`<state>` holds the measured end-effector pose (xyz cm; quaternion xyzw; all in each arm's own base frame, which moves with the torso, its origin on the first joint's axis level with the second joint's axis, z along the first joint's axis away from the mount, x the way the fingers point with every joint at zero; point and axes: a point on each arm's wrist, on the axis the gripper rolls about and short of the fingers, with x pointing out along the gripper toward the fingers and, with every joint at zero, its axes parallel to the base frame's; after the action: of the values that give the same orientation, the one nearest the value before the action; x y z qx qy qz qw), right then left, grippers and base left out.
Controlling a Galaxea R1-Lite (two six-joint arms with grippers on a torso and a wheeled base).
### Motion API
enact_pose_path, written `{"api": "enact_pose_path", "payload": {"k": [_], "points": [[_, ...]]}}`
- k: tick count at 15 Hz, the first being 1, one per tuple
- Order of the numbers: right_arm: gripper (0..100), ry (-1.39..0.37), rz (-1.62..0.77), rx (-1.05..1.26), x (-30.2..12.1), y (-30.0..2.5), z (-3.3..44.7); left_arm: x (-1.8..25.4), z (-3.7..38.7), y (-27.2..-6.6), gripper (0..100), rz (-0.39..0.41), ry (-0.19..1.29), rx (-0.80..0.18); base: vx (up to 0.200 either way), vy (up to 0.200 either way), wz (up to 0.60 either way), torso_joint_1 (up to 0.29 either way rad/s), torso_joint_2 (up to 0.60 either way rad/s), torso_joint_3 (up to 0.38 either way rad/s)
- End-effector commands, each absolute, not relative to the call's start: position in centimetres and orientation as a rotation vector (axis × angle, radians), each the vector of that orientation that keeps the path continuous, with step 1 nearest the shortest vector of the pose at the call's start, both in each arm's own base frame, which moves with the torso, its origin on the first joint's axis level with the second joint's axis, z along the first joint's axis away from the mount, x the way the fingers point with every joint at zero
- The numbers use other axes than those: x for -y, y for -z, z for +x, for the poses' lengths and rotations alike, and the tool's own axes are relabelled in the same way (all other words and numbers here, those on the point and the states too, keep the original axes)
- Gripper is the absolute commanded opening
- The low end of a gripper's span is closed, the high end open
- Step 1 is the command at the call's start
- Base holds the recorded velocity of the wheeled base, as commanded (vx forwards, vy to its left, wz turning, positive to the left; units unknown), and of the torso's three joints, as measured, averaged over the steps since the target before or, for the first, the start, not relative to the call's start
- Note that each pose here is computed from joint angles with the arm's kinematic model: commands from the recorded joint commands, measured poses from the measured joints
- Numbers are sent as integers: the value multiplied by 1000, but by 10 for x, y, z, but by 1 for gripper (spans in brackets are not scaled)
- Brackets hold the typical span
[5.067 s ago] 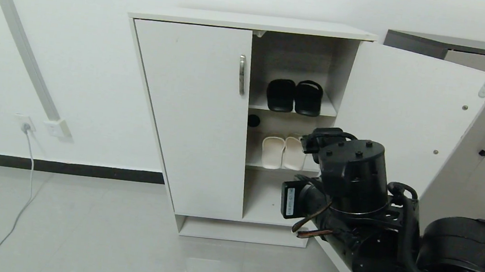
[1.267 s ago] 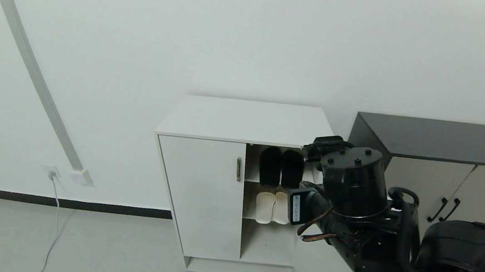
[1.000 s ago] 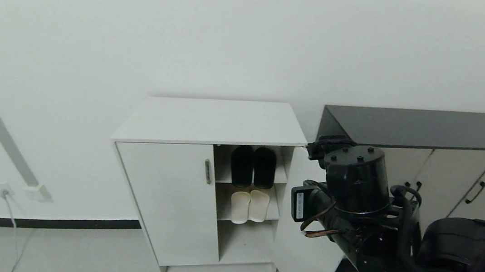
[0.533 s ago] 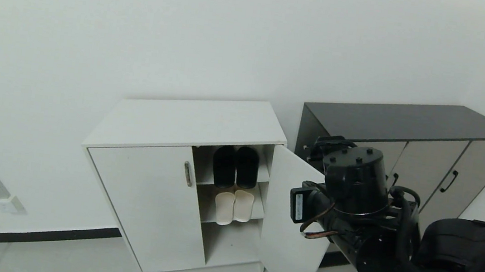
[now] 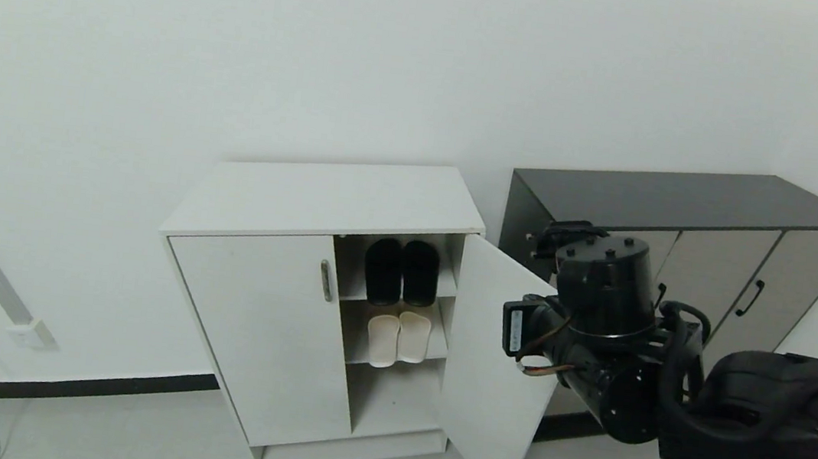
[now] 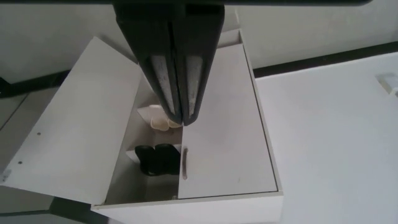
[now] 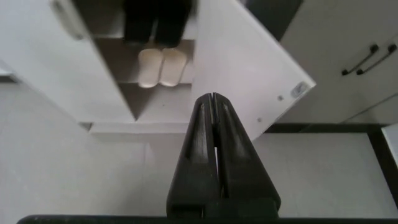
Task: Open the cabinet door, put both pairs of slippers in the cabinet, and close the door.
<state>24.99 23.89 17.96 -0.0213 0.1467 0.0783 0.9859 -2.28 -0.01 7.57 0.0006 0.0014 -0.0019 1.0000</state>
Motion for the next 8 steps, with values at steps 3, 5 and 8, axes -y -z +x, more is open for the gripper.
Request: {"api": "enact_pose_path", "payload": {"k": [3, 5, 8], "points": [[0, -109, 2, -289, -222, -172, 318, 0, -23, -76, 0, 2, 3, -3, 0, 0, 0, 0, 0, 0], [0, -53, -1, -289, -216, -166, 353, 0, -23, -76, 0, 2, 3, -3, 0, 0, 0, 0, 0, 0], [0, -40, 15, -311, -204, -160, 391, 0, -23, -76, 0, 0, 3, -3, 0, 0, 0, 0, 0, 0]]}}
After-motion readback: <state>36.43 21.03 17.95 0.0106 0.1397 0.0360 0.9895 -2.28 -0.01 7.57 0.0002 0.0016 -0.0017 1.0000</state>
